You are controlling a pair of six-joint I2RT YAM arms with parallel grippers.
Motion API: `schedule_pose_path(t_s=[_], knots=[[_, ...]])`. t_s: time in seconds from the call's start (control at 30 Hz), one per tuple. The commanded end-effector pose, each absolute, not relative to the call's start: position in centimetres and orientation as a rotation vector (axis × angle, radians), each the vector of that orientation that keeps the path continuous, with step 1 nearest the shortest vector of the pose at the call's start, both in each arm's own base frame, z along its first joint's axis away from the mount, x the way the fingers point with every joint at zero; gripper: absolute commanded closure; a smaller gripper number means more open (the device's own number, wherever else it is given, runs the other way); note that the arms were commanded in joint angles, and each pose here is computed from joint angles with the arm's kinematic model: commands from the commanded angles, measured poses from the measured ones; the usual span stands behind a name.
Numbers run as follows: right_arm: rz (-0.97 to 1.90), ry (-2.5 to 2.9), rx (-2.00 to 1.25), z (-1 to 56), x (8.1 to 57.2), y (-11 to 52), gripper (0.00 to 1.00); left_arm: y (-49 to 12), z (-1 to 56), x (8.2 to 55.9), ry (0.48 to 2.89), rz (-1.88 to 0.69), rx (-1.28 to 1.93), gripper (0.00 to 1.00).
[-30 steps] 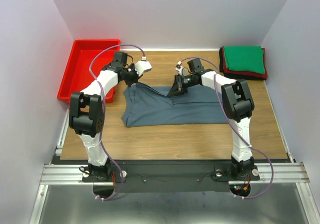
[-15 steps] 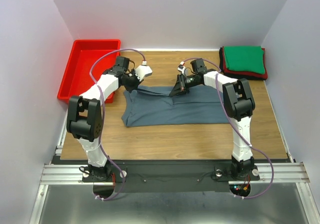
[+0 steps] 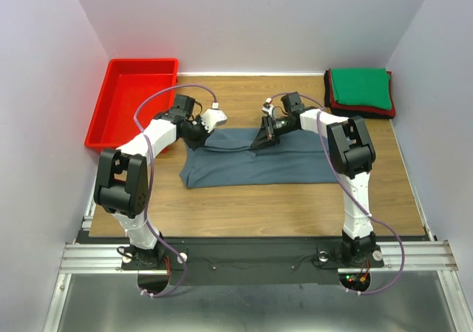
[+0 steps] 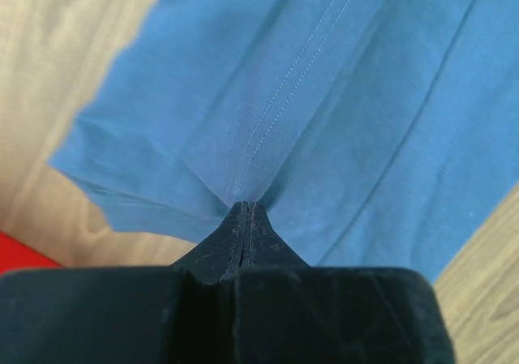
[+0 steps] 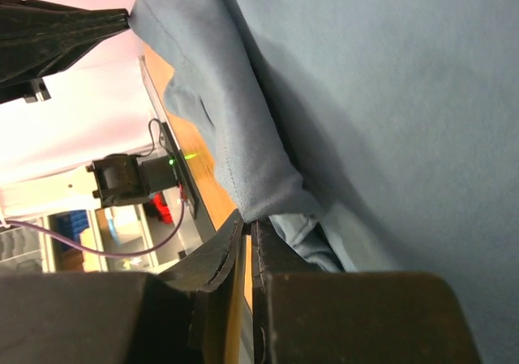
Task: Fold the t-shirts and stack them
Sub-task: Fold the tshirt
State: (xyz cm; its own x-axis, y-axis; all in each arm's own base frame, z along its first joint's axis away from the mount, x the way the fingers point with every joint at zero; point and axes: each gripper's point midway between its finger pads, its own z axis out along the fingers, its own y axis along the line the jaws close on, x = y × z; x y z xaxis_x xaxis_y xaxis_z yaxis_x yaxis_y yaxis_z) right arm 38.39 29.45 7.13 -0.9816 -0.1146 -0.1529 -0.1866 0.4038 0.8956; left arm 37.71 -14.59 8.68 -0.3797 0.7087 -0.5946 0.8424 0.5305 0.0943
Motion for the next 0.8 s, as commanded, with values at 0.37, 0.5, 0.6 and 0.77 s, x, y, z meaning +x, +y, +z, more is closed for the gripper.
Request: schedule_pose_path(t_s=[0.37, 0.5, 0.6, 0.77], knots=[[1.598, 2.643, -0.305, 5.1, 37.1, 28.3, 0.67, -13.2, 5.4, 35.2, 2.271, -0.272, 1.286, 1.0], [1.584, 2.618, -0.367, 6.7, 37.1, 28.2, 0.44, -13.2, 5.8, 34.9, 2.284, -0.295, 1.308, 0.89], [1.531, 2.63, -0.44, 8.7, 36.7, 27.4, 0.37, -13.5, 8.0, 34.9, 2.248, -0.336, 1.307, 0.73], [1.271, 2.619, -0.568, 11.6, 38.1, 22.3, 0.42, -13.9, 12.6, 36.5, 2.175, -0.321, 1.206, 0.69]])
